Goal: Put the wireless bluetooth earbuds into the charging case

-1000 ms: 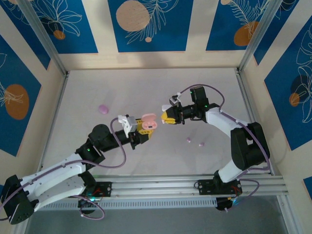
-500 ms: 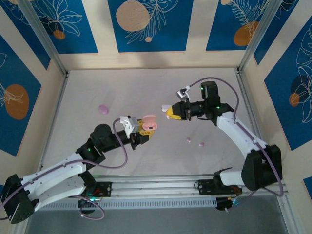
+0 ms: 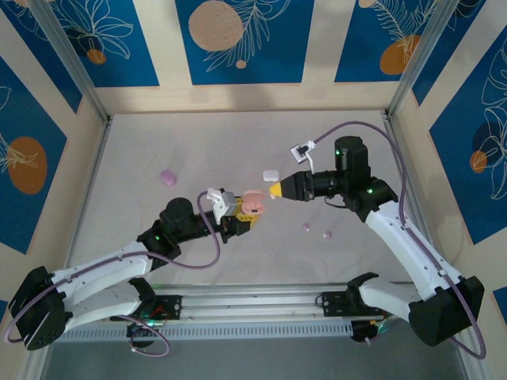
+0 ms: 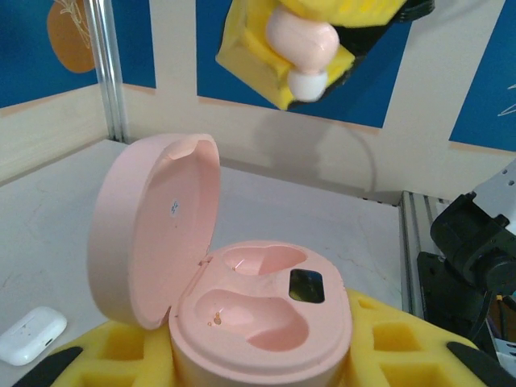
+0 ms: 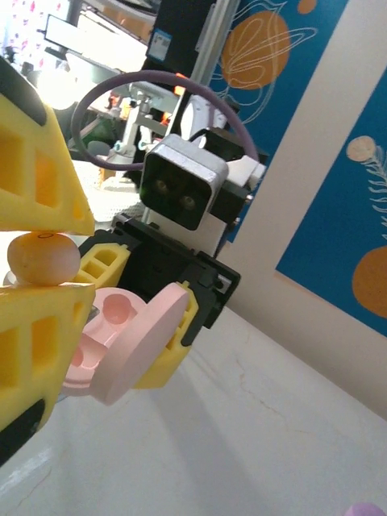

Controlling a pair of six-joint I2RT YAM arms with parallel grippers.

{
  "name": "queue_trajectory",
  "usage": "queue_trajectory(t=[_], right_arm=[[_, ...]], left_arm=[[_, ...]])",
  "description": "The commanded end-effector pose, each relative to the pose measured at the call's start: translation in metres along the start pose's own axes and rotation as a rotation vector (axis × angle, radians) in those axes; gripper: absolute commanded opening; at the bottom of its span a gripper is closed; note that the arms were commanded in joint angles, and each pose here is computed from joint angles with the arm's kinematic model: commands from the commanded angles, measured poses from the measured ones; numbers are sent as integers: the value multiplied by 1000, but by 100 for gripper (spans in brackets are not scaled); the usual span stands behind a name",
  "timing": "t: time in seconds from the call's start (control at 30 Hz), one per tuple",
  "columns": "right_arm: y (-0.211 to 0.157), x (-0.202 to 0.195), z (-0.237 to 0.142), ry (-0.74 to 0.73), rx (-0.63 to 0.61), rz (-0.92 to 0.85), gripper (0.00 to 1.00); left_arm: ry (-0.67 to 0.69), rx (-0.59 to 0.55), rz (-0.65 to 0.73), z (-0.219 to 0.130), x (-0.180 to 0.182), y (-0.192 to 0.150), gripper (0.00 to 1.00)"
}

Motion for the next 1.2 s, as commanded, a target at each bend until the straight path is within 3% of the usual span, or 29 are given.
queue_trajectory(t=[0.0,0.97,1.17], right_arm=[[-3,7,5,-39,15,-58,21],[-7,-3,30,-120,50,-73,22],[-5,3,21,-162,1,-100,21]], left_arm=[[-38,-105,34,1,-3,24,31],[-47,-137,29,1,-4,30,32],[-23,-143,35,-2,-3,30,31]])
Point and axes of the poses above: each hand's point on the last joint's axis, 136 mm out from that joint toward the fingers, its own z axis out along the fingers, its own x axis along the line the jaws close on, y = z × x, the point moved 10 cm from there along -z, back along the fingers, and after that the axes turned 2 degrees about z, right-handed, at the moved point
